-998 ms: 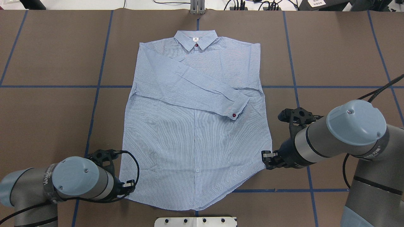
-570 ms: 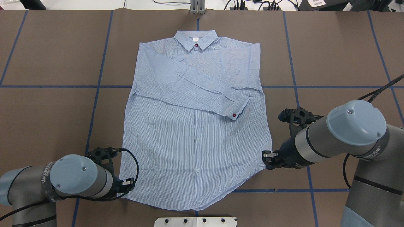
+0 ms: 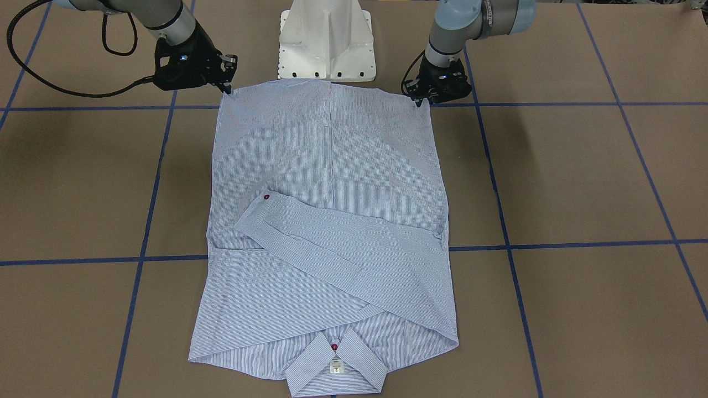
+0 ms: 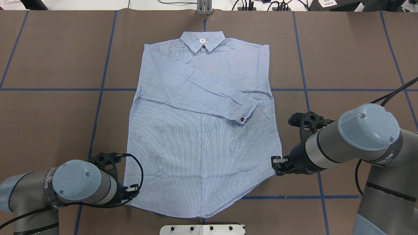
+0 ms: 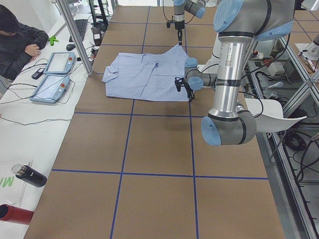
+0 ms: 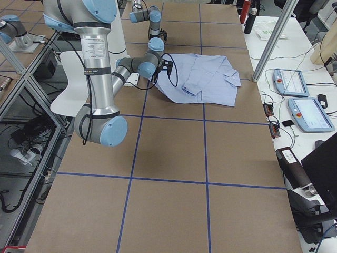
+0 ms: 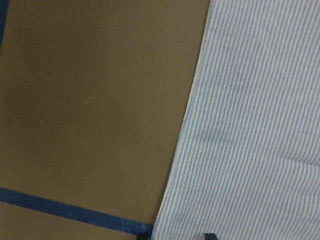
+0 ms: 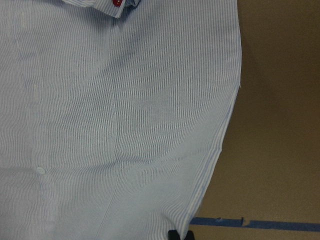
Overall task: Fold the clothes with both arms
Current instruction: 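Grasp the hem corners with both grippers, then lift the hem with both grippers and fold it toward the collar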
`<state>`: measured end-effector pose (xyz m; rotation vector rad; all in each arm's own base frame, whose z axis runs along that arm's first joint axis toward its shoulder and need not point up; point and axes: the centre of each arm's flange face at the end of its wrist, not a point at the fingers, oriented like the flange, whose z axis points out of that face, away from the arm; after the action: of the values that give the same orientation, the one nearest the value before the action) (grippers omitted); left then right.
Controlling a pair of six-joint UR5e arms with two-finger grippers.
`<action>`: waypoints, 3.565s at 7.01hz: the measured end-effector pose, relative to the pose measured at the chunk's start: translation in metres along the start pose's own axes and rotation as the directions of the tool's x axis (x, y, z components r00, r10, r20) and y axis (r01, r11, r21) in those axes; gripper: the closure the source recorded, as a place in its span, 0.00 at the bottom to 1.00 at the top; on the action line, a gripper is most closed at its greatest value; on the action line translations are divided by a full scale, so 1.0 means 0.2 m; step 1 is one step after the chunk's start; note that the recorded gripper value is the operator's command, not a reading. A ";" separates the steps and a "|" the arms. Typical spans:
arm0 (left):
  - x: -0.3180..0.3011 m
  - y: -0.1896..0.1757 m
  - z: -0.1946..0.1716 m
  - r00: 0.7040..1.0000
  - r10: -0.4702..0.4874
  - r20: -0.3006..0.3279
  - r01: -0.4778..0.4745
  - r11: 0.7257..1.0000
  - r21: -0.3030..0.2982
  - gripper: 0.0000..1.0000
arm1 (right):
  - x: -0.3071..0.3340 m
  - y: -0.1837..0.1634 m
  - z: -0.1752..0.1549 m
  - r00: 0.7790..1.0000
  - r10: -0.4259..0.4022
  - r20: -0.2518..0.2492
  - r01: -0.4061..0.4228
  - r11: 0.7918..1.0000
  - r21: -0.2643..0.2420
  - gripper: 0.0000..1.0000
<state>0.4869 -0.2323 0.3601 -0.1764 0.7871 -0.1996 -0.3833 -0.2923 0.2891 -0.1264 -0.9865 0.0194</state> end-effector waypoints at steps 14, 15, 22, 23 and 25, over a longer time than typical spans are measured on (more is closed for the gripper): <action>-0.01 0.05 -0.39 1.000 -0.021 0.015 0.020 1.000 0.011 1.00 | 0.06 0.07 -0.12 1.000 0.005 0.025 -0.003 0.999 -0.053 1.00; 0.00 0.09 -0.47 1.000 -0.012 -0.004 0.012 1.000 -0.004 1.00 | 0.11 0.11 -0.17 1.000 0.007 0.031 -0.005 0.997 -0.071 1.00; 0.04 0.12 -0.74 0.996 0.038 -0.080 -0.043 0.997 -0.061 1.00 | 0.19 0.12 -0.25 0.999 0.005 0.048 0.002 0.990 -0.142 1.00; 0.04 -0.02 -0.81 0.993 0.062 -0.101 -0.066 0.997 -0.029 1.00 | 0.19 0.02 -0.25 0.999 0.014 0.051 -0.008 0.994 -0.110 1.00; -0.03 -0.31 -0.93 0.990 0.077 -0.115 -0.076 0.997 0.018 1.00 | 0.22 -0.18 -0.30 0.997 0.058 0.057 -0.055 0.997 -0.046 1.00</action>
<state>0.3436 -0.3068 0.2500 -0.1221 0.9058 -0.1437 -0.3112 -0.3305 0.2976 -0.1956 -1.0420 0.0530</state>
